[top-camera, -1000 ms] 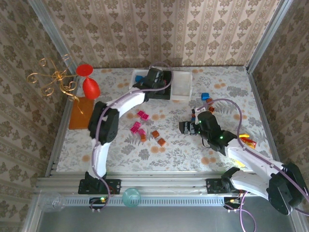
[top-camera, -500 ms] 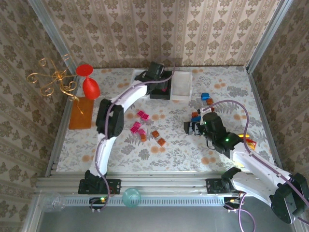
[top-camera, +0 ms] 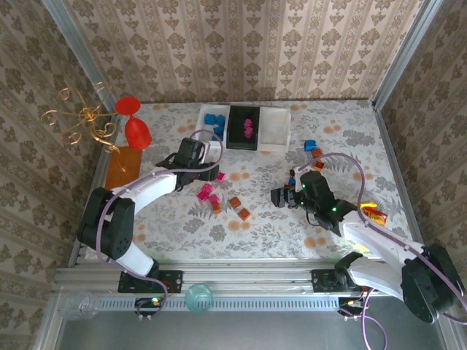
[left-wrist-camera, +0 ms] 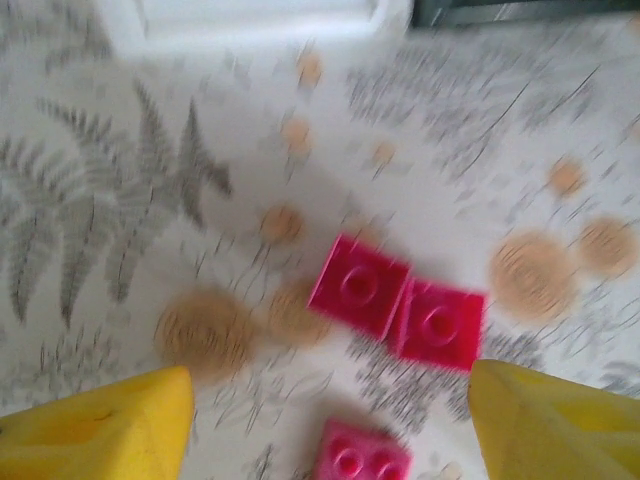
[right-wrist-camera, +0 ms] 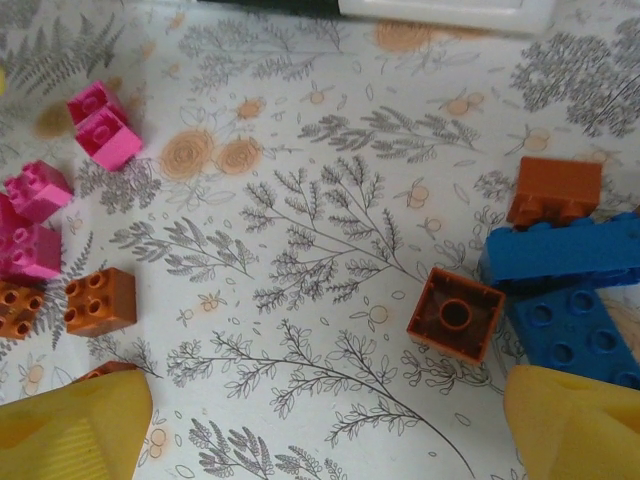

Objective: Sort the legos into containers by color
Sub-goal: Pick up the lego from the middle-left of the table.

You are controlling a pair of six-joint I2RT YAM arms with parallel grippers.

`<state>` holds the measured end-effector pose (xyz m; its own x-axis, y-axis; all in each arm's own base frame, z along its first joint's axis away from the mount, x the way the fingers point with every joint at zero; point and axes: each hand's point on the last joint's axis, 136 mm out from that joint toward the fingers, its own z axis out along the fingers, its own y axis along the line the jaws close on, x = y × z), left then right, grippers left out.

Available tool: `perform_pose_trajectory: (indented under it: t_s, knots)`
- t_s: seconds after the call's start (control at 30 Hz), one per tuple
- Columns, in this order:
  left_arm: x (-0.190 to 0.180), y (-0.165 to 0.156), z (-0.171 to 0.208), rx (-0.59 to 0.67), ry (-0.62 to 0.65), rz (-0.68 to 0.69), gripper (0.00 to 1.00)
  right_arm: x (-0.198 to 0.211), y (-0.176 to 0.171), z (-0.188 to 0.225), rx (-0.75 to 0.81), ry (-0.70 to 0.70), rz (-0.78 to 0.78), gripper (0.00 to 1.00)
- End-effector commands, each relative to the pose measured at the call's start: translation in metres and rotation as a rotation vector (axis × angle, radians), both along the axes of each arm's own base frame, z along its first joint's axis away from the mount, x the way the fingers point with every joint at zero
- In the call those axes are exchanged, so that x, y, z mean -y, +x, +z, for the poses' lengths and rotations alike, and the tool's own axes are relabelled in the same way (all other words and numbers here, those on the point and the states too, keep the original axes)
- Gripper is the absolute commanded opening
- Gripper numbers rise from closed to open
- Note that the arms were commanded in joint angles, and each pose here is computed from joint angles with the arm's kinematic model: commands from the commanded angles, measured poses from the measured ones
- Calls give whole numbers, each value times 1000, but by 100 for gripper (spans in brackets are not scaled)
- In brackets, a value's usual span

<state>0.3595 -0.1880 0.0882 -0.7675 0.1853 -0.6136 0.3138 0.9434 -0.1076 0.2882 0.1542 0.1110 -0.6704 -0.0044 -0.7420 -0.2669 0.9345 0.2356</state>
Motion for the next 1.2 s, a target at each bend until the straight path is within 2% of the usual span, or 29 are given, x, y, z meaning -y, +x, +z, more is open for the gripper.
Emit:
perform_pose_trajectory:
  t_s: [0.0,0.43,0.73,1.0,1.17]
  knots:
    - [-2,-9,-12,-50,1,-30,72,-14,12,20,40,64,6,92]
    - [9,10,-48,-145,21,-58,63,-3,6,16,38,45,-28,92]
    - [22,28,-61,-161,9,-69,62,6,-2,13,38,25,-44,93]
    - [33,40,-65,-162,-11,-81,46,9,-2,15,47,15,-54,93]
    - [37,43,-56,-140,-45,-79,35,-2,-1,14,32,46,-12,93]
